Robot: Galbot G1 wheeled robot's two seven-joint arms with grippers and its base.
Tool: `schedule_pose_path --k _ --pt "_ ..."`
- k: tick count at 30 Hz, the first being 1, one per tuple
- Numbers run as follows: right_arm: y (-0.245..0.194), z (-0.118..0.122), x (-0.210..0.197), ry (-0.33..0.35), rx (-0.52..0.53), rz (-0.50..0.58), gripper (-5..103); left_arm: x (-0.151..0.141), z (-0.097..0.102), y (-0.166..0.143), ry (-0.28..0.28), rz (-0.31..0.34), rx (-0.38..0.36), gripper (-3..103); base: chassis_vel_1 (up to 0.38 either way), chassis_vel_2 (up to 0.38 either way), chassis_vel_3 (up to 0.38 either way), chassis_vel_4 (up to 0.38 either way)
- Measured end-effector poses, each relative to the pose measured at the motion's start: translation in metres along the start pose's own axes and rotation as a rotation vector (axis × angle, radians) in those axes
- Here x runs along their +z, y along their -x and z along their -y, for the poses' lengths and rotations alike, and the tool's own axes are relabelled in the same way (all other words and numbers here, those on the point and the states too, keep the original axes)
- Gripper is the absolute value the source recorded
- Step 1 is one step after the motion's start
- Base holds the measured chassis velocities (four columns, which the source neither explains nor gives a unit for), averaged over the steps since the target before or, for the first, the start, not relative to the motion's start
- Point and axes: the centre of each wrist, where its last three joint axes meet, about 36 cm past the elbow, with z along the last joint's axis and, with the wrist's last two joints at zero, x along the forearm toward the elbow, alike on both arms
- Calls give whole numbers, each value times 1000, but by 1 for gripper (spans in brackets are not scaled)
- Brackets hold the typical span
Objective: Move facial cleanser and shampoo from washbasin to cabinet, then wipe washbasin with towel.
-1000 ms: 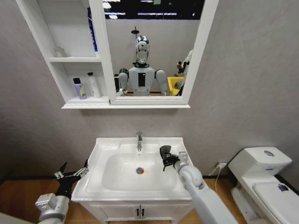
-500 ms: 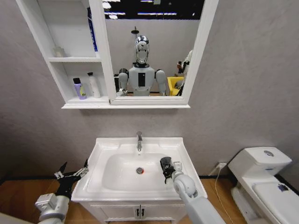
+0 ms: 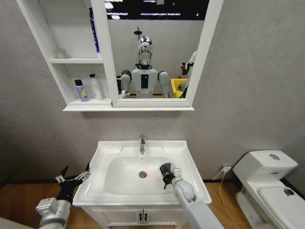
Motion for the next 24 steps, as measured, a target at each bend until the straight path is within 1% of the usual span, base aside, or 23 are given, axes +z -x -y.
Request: schedule_pose_path --k 5,7,11,13,17,21,22,24 --pt "10 -7 4 -5 -18 8 4 0 0 0 0 0 0 100 0 0 0 0" --pt "18 -15 10 -14 -30 13 4 0 0 0 0 0 0 100 0 0 0 0" --pt "24 -21 14 -26 -43 18 4 0 0 0 0 0 0 100 0 0 0 0" --pt "32 -27 17 -36 -63 28 4 0 0 0 0 0 0 100 0 0 0 0" --pt "40 -35 15 -31 -97 36 4 0 0 0 0 0 0 100 0 0 0 0" --pt "48 -47 6 6 -135 29 4 0 0 0 0 0 0 100 0 0 0 0" --pt "48 -47 6 6 -135 29 4 0 0 0 0 0 0 100 0 0 0 0" --pt "55 -56 -1 50 -171 5 4 0 0 0 0 0 0 100 0 0 0 0"
